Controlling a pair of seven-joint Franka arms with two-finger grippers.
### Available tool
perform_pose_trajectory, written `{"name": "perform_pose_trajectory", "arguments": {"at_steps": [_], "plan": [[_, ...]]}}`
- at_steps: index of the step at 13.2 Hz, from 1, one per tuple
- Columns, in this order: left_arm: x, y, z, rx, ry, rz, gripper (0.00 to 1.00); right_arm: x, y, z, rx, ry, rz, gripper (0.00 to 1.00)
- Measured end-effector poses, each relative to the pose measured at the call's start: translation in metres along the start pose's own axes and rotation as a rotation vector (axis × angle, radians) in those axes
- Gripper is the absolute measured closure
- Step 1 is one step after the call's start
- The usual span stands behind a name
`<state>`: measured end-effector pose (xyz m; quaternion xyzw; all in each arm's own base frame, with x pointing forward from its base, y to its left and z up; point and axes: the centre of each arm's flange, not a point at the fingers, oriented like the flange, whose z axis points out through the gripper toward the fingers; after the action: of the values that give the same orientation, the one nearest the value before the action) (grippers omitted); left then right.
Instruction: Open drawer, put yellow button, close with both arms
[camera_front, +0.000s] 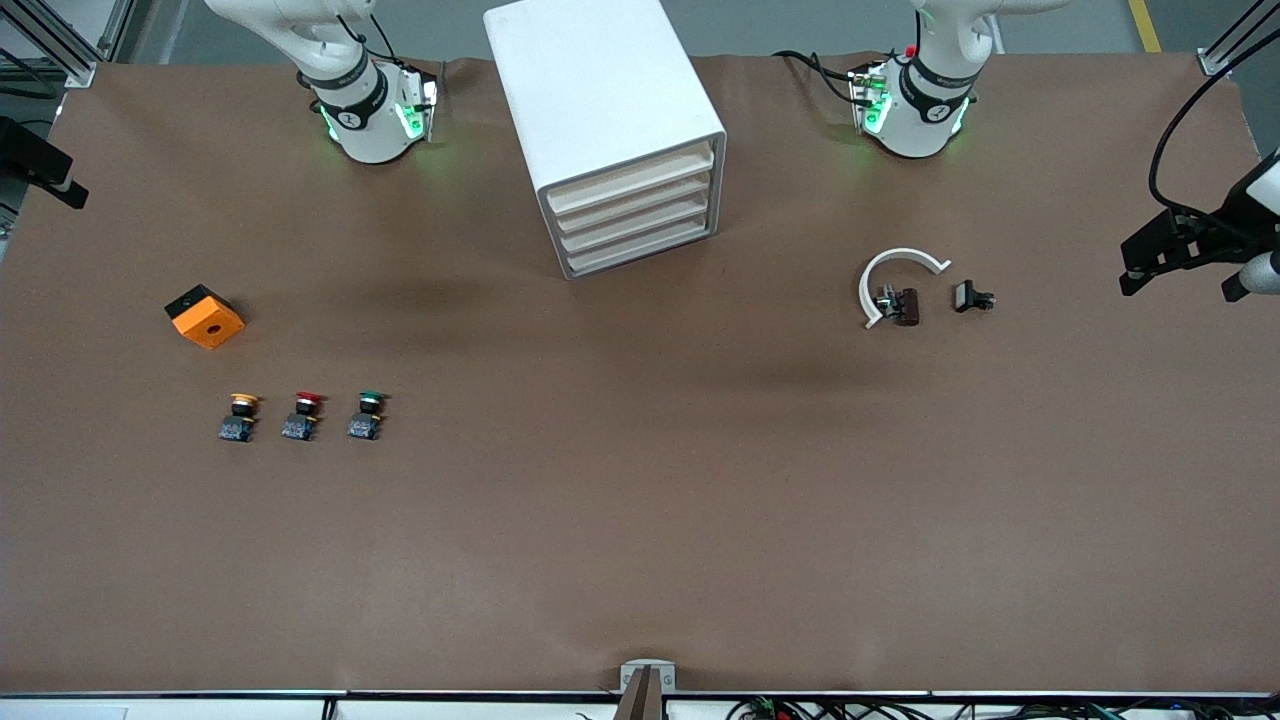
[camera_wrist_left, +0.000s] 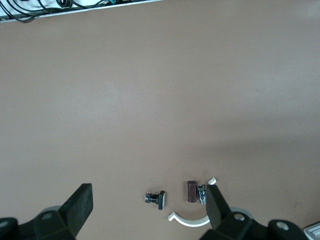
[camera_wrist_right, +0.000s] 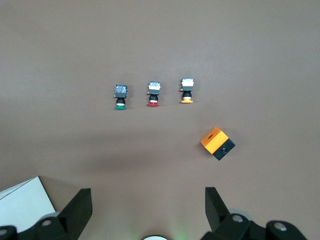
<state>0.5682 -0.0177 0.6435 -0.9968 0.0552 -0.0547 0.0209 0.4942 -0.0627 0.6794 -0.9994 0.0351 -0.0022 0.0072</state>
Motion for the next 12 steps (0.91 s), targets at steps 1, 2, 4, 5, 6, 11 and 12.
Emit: {"name": "perform_pose_trajectory", "arguments": {"at_steps": [1,2,4,5,6,11,12], "plan": [[0.000,0.000,0.000,0.000,0.000,0.000,0.00,0.000,0.000,0.000,0.000,0.002,0.000,0.00],[0.000,0.000,0.000,0.000,0.000,0.000,0.00,0.000,0.000,0.000,0.000,0.005,0.000,0.00],[0.000,0.000,0.000,0.000,0.000,0.000,0.00,0.001,0.000,-0.001,0.000,0.006,0.001,0.00],[0.000,0.000,0.000,0.000,-0.001,0.000,0.00,0.001,0.000,-0.001,0.000,0.006,0.001,0.00],[0.000,-0.001,0.001,0.000,-0.001,-0.001,0.00,0.001,0.001,-0.001,0.000,0.006,0.002,0.00],[0.005,-0.015,0.017,-0.005,-0.030,-0.027,0.00,0.000,0.004,-0.001,0.001,0.006,0.008,0.00],[0.005,-0.021,0.021,-0.020,-0.035,-0.051,0.00,0.000,0.004,-0.001,0.001,0.006,0.008,0.00]]}}
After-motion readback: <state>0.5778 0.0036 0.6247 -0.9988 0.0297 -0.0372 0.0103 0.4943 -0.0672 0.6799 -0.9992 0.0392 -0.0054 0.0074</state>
